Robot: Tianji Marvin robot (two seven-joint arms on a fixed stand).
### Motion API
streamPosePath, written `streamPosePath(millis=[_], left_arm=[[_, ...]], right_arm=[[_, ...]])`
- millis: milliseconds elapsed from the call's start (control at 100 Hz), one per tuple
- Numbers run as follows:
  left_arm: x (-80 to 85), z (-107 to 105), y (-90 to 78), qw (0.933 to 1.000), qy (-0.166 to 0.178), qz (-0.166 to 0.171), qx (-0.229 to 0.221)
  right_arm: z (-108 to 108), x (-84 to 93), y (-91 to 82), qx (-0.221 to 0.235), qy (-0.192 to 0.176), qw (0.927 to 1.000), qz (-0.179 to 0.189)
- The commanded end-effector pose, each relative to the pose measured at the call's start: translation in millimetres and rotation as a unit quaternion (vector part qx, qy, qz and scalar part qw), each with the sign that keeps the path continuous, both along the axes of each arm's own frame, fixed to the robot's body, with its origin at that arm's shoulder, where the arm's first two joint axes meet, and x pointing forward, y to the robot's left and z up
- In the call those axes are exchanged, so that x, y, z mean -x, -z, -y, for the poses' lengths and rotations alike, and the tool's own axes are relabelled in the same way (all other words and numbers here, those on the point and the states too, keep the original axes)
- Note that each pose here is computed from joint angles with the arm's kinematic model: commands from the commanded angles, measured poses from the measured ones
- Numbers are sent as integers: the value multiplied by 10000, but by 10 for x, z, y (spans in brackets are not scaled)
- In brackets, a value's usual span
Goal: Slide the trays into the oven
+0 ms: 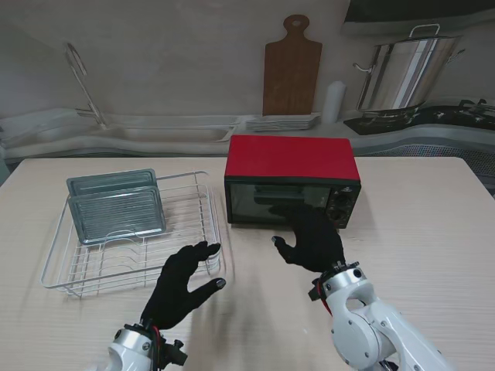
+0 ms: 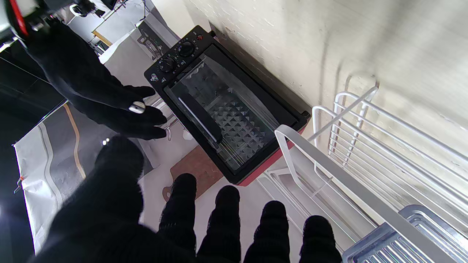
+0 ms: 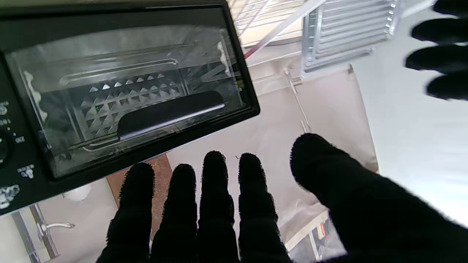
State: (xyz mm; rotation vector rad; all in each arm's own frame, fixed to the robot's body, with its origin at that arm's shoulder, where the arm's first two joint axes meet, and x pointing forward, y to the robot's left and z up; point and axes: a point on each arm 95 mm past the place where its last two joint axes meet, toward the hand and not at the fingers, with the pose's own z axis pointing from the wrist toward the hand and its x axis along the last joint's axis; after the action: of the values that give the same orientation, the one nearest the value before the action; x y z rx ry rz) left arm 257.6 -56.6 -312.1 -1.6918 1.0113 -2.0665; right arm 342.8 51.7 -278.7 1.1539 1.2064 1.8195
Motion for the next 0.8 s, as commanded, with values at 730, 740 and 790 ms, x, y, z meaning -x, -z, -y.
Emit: streamPosePath(millis=[730,740,790], left_arm=[[24,0,12,9999,14,-115,37],[24,0,12,9999,15,-116,37],[24,0,12,9999,17,-117,32]], right_arm=[[-92,-397,235,1223,745,9890,367],[-93,-397,237,1225,747,9890,361],[-96,-401,246,1231,758,9889,340]])
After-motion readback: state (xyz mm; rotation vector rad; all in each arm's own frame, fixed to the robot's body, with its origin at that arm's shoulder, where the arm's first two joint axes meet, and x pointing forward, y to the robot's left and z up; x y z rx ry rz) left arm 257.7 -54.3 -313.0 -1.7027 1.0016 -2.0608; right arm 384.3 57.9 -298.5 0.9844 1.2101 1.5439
